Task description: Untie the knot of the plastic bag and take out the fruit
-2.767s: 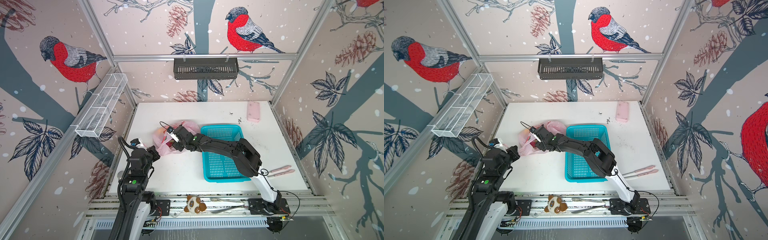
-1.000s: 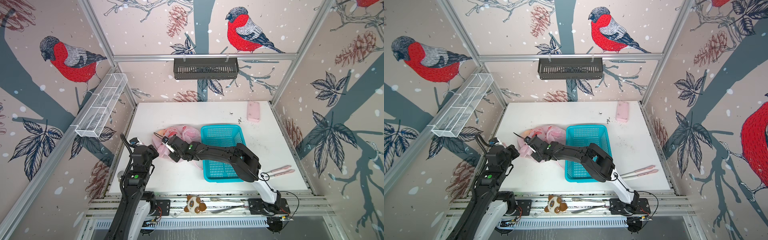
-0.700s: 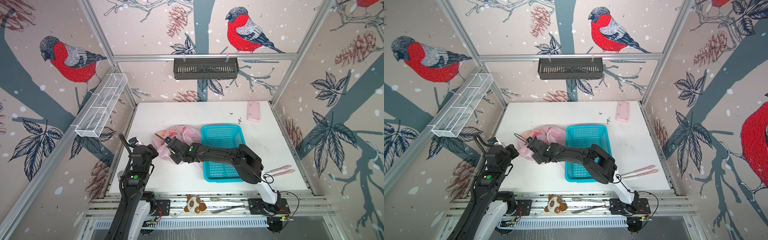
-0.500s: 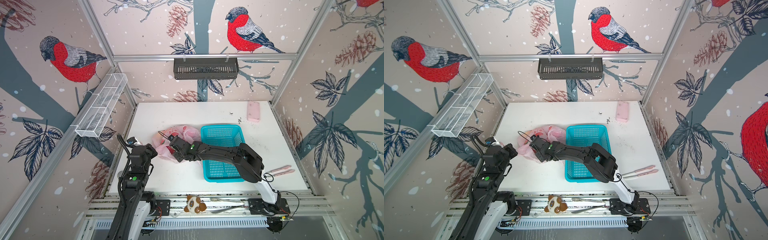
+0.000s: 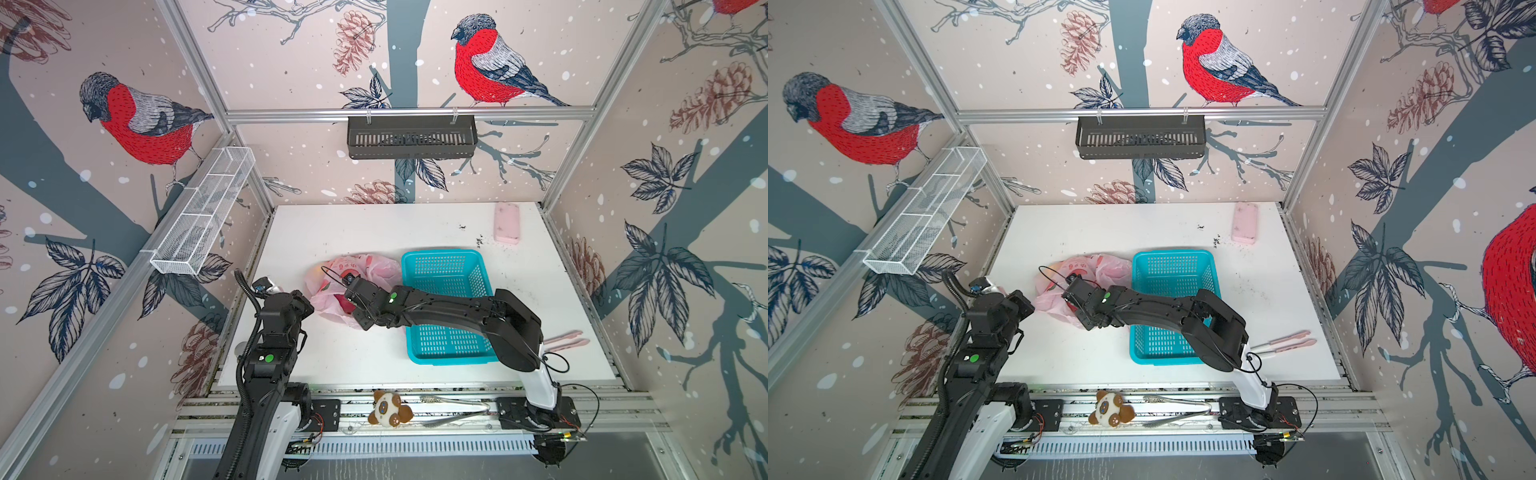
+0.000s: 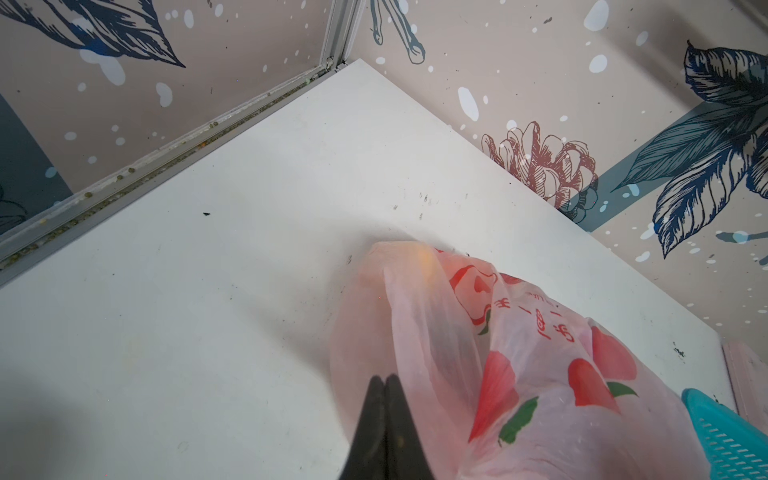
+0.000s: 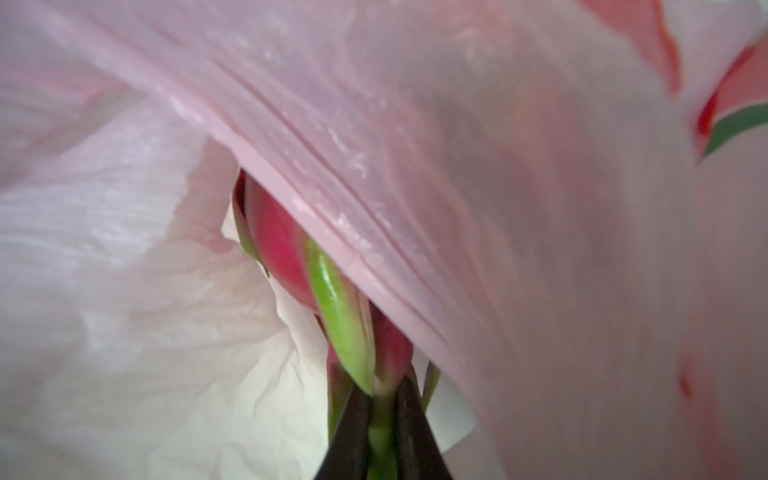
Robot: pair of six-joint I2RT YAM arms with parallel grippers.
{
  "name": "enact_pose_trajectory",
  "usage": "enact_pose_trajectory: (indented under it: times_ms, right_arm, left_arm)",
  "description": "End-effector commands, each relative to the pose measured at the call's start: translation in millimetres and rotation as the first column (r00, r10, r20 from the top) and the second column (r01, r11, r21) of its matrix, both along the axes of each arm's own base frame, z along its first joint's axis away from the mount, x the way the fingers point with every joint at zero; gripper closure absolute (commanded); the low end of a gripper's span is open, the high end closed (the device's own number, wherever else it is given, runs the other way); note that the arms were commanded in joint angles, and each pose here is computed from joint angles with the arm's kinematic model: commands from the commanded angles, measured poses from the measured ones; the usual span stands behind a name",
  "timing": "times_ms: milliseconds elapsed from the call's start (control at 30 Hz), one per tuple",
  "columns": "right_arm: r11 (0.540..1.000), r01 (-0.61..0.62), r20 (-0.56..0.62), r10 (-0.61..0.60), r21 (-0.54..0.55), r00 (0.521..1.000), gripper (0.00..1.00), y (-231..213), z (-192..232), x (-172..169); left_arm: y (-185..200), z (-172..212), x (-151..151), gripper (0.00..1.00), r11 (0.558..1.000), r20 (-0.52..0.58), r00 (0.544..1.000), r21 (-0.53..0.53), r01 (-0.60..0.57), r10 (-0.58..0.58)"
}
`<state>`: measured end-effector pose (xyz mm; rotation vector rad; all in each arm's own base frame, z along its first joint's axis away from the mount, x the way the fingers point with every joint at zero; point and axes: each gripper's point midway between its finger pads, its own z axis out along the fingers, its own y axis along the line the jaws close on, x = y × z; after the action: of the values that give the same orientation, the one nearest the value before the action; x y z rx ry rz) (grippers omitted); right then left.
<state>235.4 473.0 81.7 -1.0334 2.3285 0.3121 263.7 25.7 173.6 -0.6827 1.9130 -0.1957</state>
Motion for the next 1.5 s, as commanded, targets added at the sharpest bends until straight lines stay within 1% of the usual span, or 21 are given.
enact_pose_trajectory:
  times_ms: [0, 100, 200, 333, 467, 700, 833, 1033, 1133, 1333, 1467]
  right_arm:
    - [0.999, 0.046, -0.035, -0.046, -0.010, 0.998, 0.86, -9, -7, -9]
    - [0.999, 0.054, -0.055, -0.054, 0.003, 0.997, 0.86, -10, -12, -16]
    - [0.999, 0.044, -0.057, -0.043, 0.029, 0.997, 0.81, -3, -11, -19]
    - [0.998, 0.031, -0.037, -0.028, 0.062, 0.999, 0.70, 10, 0, -15]
    - [0.995, 0.020, -0.009, -0.019, 0.097, 1.000, 0.54, 21, 15, -8]
    - [0.989, -0.006, -0.016, 0.009, 0.150, 1.000, 0.41, 40, 27, -6]
    - [0.984, 0.003, -0.026, 0.001, 0.177, 1.000, 0.35, 48, 30, -2]
    - [0.975, 0.029, -0.072, -0.013, 0.222, 0.997, 0.27, 60, 33, 4]
    - [0.975, 0.048, -0.087, -0.030, 0.217, 0.996, 0.23, 63, 30, 8]
    - [0.969, 0.105, -0.141, -0.074, 0.224, 0.987, 0.21, 60, 26, 15]
    - [0.962, 0.136, -0.164, -0.098, 0.238, 0.982, 0.20, 57, 27, 19]
  left_arm:
    - [6, 1, -2, 1.00, 0.999, 0.001, 0.999, 0.005, -0.034, 0.034]
    - [5, 1, -2, 1.00, 1.000, 0.001, 1.000, 0.002, -0.031, 0.031]
    - [2, 1, -2, 1.00, 1.000, 0.000, 1.000, -0.009, -0.019, 0.019]
    - [-4, 0, -3, 1.00, 0.999, 0.002, 1.000, -0.035, 0.008, -0.007]
    - [-8, 2, -8, 1.00, 0.998, 0.019, 0.999, -0.055, 0.029, -0.028]
    - [-13, 6, -16, 1.00, 0.995, 0.048, 0.998, -0.082, 0.052, -0.048]
    - [-16, 11, -17, 1.00, 0.993, 0.056, 0.997, -0.097, 0.062, -0.057]
    - [-22, 20, -19, 1.00, 0.988, 0.049, 0.995, -0.125, 0.091, -0.085]
    - [-27, 21, -18, 1.00, 0.984, 0.053, 0.993, -0.137, 0.115, -0.109]
    - [-33, 29, -19, 1.00, 0.976, 0.057, 0.989, -0.162, 0.143, -0.135]
    - [-37, 30, -19, 1.00, 0.972, 0.036, 0.988, -0.179, 0.154, -0.150]
